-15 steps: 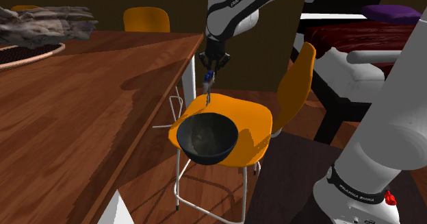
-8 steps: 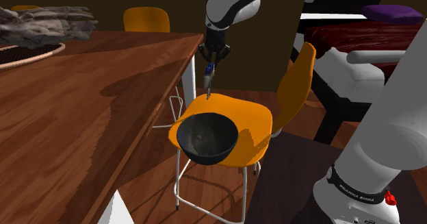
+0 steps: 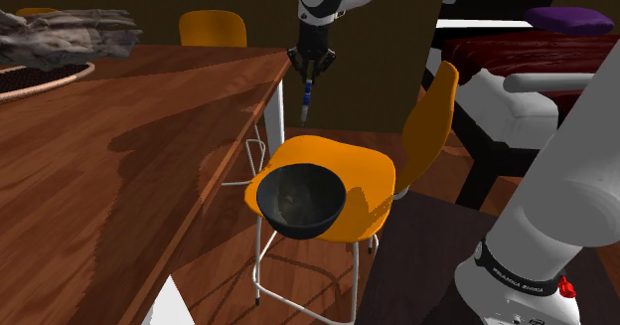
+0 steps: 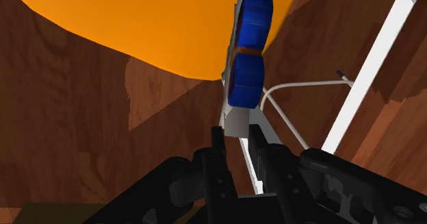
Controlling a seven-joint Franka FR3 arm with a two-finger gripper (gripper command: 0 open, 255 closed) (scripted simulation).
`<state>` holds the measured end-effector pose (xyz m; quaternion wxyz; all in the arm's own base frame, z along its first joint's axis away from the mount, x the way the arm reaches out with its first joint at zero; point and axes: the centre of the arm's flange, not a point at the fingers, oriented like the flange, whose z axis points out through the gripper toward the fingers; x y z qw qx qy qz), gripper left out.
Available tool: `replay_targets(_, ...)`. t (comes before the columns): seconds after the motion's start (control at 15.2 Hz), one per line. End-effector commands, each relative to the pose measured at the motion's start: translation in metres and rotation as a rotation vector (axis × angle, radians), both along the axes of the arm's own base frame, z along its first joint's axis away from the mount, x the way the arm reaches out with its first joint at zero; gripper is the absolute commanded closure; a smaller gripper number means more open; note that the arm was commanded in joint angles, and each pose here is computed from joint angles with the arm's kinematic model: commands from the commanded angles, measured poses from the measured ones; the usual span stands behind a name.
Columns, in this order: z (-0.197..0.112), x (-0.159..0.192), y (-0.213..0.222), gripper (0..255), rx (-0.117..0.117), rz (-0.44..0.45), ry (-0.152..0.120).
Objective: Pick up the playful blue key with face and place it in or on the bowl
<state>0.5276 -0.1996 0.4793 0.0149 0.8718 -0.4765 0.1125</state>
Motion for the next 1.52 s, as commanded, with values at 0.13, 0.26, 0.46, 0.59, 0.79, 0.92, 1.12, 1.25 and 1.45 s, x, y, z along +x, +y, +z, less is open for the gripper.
replay_targets(0.13,0.021,0.0,0.001,255,0.0,0.0,0.0)
replay_targets(0.26,0.032,0.0,0.001,255,0.0,0.0,0.0)
replay_targets(0.46,0.048,0.0,0.001,255,0.0,0.0,0.0)
replay_targets(0.59,0.058,0.0,0.001,255,0.0,0.0,0.0)
replay_targets(0.79,0.074,0.0,0.001,255,0.0,0.0,0.0)
replay_targets(0.92,0.085,0.0,0.001,255,0.0,0.0,0.0)
replay_targets(1.12,0.093,-0.011,0.024,255,0.0,0.0,0.0)
replay_targets(1.25,0.098,-0.023,0.047,255,0.0,0.0,0.0)
replay_targets(1.45,0.106,-0.041,0.081,255,0.0,0.0,0.0)
